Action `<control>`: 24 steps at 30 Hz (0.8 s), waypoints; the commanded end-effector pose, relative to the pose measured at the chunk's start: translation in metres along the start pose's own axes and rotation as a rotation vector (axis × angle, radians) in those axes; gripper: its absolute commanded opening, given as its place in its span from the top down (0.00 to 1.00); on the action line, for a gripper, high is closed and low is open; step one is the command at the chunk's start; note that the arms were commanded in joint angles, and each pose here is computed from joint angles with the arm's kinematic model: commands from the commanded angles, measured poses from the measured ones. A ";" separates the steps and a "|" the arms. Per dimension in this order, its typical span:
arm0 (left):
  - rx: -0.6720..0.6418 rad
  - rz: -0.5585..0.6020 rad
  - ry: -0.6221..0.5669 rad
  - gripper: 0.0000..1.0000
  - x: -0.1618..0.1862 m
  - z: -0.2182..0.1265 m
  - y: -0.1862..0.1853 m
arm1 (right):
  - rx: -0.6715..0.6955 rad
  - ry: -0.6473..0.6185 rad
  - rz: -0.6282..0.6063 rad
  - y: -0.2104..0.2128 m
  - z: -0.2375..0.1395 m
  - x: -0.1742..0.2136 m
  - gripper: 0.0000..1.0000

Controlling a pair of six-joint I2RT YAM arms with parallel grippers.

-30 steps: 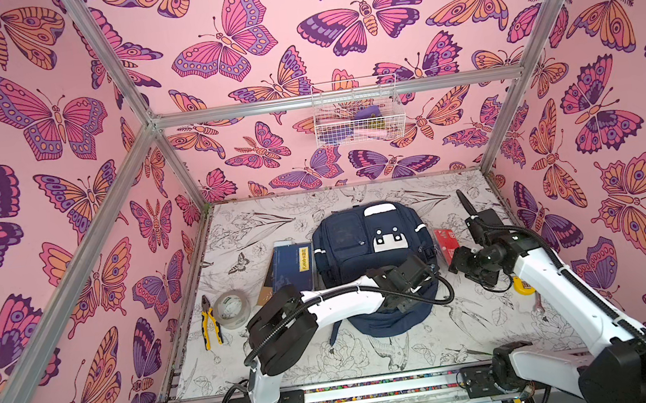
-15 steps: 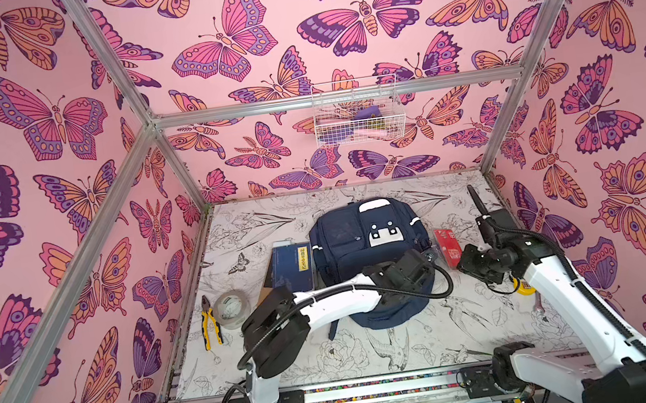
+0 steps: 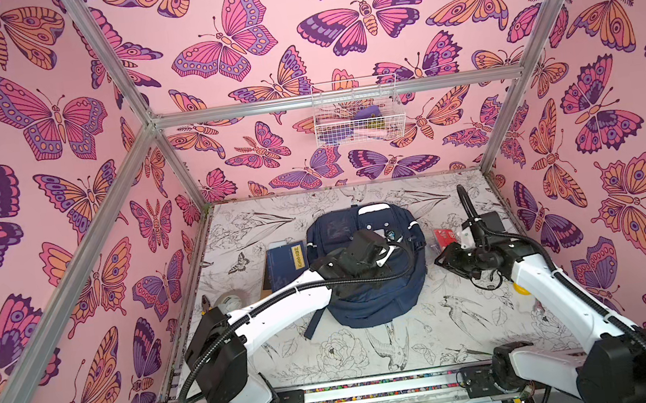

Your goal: Pack the student bag

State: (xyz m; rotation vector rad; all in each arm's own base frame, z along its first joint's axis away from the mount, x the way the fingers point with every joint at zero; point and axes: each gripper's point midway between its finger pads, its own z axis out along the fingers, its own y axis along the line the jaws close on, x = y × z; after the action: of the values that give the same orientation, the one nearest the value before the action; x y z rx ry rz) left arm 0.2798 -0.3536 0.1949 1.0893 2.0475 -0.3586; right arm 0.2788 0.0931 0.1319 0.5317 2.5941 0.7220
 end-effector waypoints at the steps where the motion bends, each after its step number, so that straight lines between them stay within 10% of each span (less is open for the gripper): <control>1: 0.046 -0.079 -0.081 1.00 -0.019 -0.020 0.005 | -0.147 -0.056 -0.055 0.024 -0.009 -0.004 0.56; 24: 0.155 -0.278 -0.287 1.00 -0.050 -0.071 0.038 | -0.642 -0.054 -0.028 0.073 -0.008 -0.015 0.42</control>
State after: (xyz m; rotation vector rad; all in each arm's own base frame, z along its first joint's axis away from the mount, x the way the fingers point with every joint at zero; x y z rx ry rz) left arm 0.2877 -0.3173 0.2453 0.8678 2.0485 -0.6965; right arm 0.3032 0.1348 0.1663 0.3774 2.1991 1.3536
